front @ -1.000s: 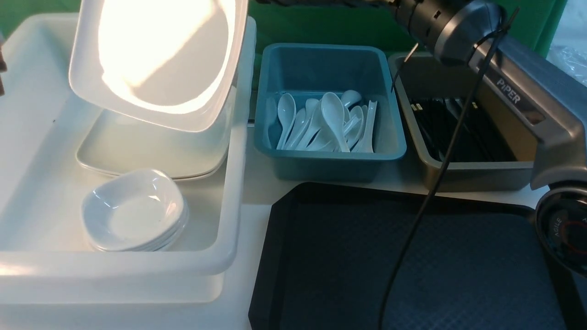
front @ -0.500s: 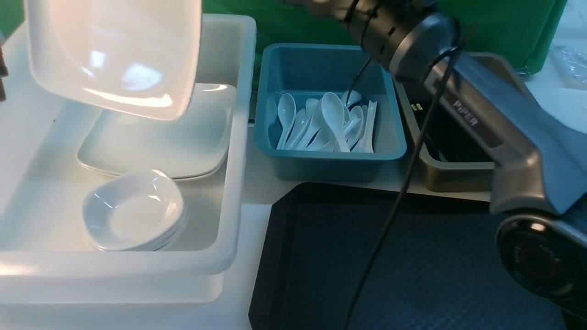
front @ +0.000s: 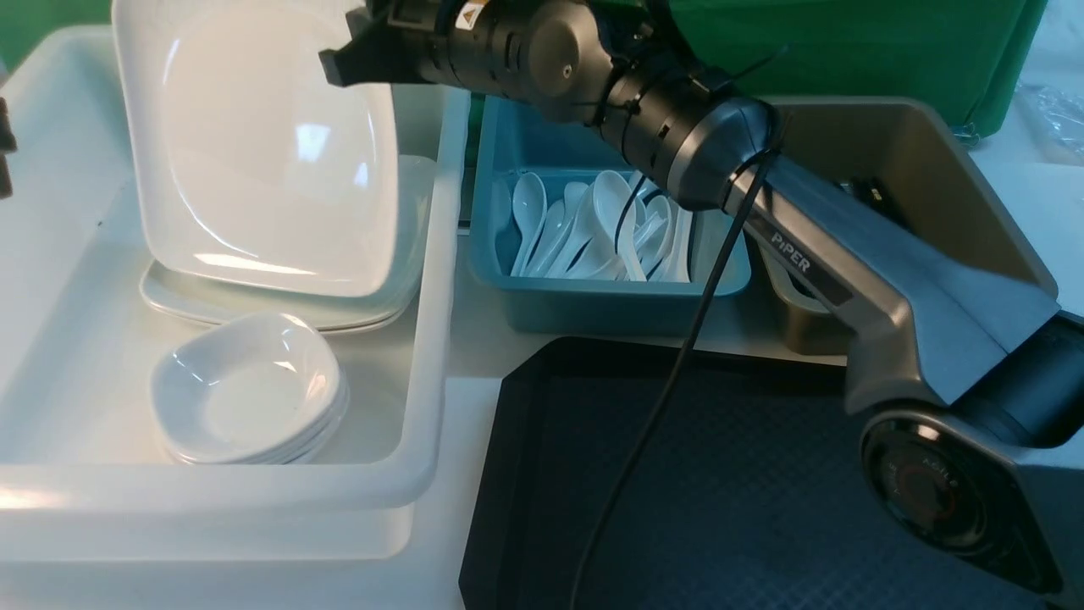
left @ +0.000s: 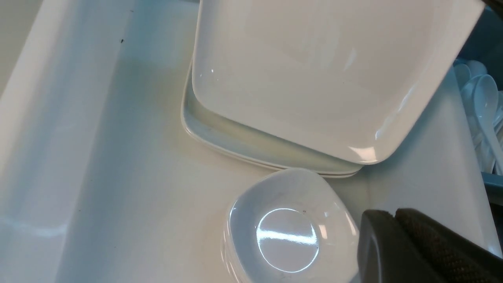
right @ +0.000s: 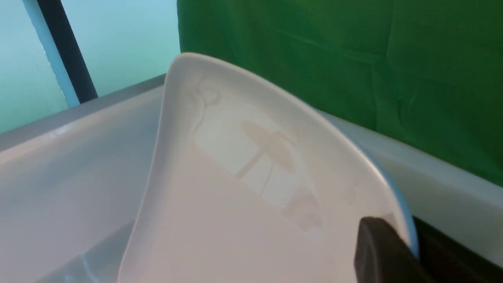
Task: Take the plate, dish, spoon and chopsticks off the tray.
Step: Use the right arm to put the plate into the large storage box on the left
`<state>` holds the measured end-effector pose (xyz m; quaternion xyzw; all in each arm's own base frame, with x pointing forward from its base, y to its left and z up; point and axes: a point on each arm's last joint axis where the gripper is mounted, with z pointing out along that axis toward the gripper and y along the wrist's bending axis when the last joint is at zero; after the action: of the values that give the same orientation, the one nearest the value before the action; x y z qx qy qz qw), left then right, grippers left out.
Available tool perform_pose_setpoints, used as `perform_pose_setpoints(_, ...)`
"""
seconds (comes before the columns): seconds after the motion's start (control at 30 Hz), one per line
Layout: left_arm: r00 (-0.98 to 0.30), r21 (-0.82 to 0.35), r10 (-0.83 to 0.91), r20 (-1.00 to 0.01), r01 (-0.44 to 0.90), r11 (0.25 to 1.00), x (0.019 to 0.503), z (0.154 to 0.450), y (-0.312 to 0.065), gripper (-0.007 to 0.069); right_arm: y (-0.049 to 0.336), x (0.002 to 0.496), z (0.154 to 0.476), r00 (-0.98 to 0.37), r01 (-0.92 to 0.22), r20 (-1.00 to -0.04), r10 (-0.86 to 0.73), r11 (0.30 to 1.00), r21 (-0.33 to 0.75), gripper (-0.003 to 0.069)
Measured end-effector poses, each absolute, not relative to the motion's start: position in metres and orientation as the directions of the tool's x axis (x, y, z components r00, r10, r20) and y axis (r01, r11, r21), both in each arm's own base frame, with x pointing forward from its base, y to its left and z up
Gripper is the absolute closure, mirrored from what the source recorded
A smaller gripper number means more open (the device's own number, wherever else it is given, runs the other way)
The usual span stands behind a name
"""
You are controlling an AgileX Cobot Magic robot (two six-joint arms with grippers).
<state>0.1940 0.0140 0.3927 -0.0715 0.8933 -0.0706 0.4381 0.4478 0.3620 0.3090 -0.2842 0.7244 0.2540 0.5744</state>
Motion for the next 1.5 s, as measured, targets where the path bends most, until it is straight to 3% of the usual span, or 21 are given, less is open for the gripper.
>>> perform_pose_setpoints(1.03,-0.606,-0.183,-0.182,-0.774,-0.062,0.981,0.194,0.393,0.014,0.0613,0.365,0.449,0.292,-0.237,-0.708,-0.96,-0.147,0.703,0.067,0.0592)
perform_pose_setpoints(1.2,-0.606,-0.182,-0.182,-0.774,-0.062,0.981,0.194,0.393,0.014,0.0613,0.365,0.449,0.292,-0.236,-0.707,-0.961,-0.147,0.704,0.066,0.0519)
perform_pose_setpoints(1.33,-0.607,-0.18,-0.179,-0.775,-0.06,0.982,0.194,0.393,0.014,0.0613,0.365,0.449,0.292,-0.234,-0.707,-0.961,-0.149,0.704,0.063,0.041)
perform_pose_setpoints(1.5,-0.607,-0.18,-0.179,-0.775,-0.06,0.982,0.194,0.393,0.014,0.0613,0.365,0.45,0.291,-0.232,-0.707,-0.961,-0.151,0.705,0.06,0.0375)
